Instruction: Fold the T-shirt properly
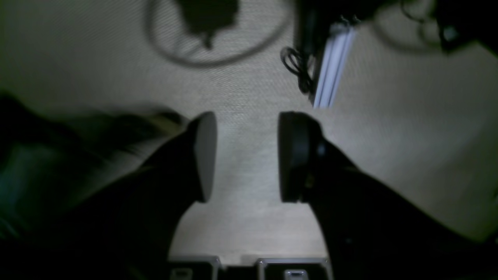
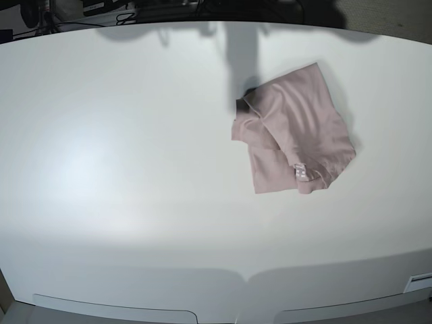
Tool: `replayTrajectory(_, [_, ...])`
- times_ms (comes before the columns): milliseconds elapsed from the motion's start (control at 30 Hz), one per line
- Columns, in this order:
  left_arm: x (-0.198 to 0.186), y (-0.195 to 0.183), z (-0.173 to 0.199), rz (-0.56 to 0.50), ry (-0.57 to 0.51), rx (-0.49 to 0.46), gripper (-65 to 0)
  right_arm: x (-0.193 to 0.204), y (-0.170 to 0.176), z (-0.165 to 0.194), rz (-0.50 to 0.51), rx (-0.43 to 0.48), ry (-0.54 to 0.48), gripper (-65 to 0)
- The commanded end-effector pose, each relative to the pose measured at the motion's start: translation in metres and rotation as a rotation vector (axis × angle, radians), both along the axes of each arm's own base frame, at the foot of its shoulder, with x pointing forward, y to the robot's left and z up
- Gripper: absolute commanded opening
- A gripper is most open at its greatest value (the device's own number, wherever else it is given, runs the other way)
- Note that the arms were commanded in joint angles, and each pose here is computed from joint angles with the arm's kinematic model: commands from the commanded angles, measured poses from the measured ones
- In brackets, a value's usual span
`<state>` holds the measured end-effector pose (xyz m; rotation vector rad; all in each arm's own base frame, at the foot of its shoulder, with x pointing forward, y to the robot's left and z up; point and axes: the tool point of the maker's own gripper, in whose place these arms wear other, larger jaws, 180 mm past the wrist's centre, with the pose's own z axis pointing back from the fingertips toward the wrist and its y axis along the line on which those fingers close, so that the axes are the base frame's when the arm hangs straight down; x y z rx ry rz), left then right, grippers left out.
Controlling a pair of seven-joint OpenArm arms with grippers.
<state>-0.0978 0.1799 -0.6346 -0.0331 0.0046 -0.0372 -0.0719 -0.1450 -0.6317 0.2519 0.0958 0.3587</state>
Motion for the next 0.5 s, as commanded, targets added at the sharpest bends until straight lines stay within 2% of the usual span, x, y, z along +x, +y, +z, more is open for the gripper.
replayTrajectory(0, [-0.004,-0.003,0.001,-0.028,-0.005,-0.012,-43.6,0.009,-0.005,0.0,-0.033,-0.002,-0.013,-30.9])
replayTrajectory(67, [0.002,-0.015,0.001,-0.053,-0.035,-0.042,-43.5,0.02,-0.008,-0.001,-0.139,-0.022,-0.031,-30.9])
replayTrajectory(167, [0.008,-0.021,0.0,-0.016,-0.059,-0.059,-43.5,0.041,-0.02,-0.002,-0.296,-0.06,-0.078,-30.9])
replayTrajectory(267, [0.012,-0.019,0.001,-0.01,-0.08,-0.057,-43.5,0.057,-0.033,0.0,-0.423,-0.06,-0.11,-30.9])
replayTrajectory(367, [0.017,-0.02,0.0,-0.01,-0.09,-0.059,-43.5,0.069,-0.044,0.003,-0.52,-0.039,-0.134,-30.9])
replayTrajectory(467, [0.024,-0.021,-0.001,-0.01,-0.101,-0.06,-43.6,0.077,-0.051,0.006,-0.569,-0.023,-0.153,-30.9])
